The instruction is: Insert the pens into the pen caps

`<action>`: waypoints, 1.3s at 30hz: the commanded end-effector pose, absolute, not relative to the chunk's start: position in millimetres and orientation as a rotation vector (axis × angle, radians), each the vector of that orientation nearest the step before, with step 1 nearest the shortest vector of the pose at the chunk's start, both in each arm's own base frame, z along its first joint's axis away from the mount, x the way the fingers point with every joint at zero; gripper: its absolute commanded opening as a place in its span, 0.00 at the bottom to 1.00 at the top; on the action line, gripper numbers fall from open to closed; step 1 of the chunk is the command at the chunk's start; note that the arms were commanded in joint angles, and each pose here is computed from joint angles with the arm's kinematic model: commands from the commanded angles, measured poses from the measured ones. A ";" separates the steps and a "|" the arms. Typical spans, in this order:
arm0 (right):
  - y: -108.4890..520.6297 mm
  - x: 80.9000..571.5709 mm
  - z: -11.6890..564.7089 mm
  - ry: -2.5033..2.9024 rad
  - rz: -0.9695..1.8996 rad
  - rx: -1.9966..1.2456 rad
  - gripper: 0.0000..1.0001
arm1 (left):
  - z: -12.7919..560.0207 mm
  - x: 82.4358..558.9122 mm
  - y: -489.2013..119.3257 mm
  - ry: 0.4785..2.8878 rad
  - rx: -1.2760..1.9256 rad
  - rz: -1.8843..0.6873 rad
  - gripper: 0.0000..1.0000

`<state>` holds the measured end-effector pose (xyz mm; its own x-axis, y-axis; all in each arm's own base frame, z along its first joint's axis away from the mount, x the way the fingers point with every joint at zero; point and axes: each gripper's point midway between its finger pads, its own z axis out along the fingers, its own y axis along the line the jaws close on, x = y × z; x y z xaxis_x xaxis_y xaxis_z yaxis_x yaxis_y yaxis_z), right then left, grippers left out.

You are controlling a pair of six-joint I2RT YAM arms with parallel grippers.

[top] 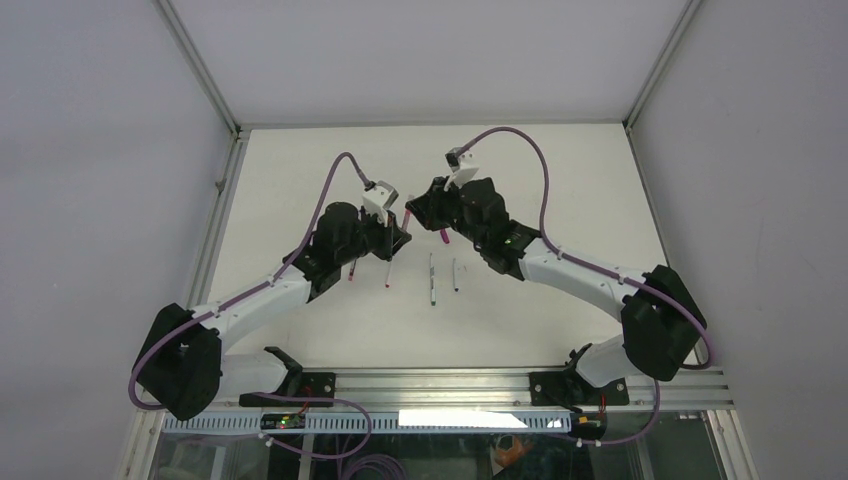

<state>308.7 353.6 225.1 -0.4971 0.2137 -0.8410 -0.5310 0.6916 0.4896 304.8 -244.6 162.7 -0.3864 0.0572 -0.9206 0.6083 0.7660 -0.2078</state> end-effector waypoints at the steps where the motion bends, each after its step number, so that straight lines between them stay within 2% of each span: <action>1: 355.5 266.4 162.8 2.136 0.883 -0.356 0.00 | 276.0 342.2 -249.1 1.537 0.423 -0.627 0.00; 11: 359.5 252.4 149.4 2.169 0.861 -0.407 0.00 | 279.8 353.5 -247.9 1.550 0.419 -0.576 0.00; 27: 355.3 244.5 101.6 2.331 0.598 -0.278 0.00 | 299.8 375.3 -233.5 1.515 0.274 -0.498 0.00; 31: 362.5 237.1 91.0 2.370 0.566 -0.340 0.00 | 302.3 375.0 -241.9 1.499 0.319 -0.522 0.00; 39: 376.4 210.6 87.5 2.361 0.702 -0.654 0.00 | 305.6 360.4 -256.3 1.431 0.546 -0.720 0.00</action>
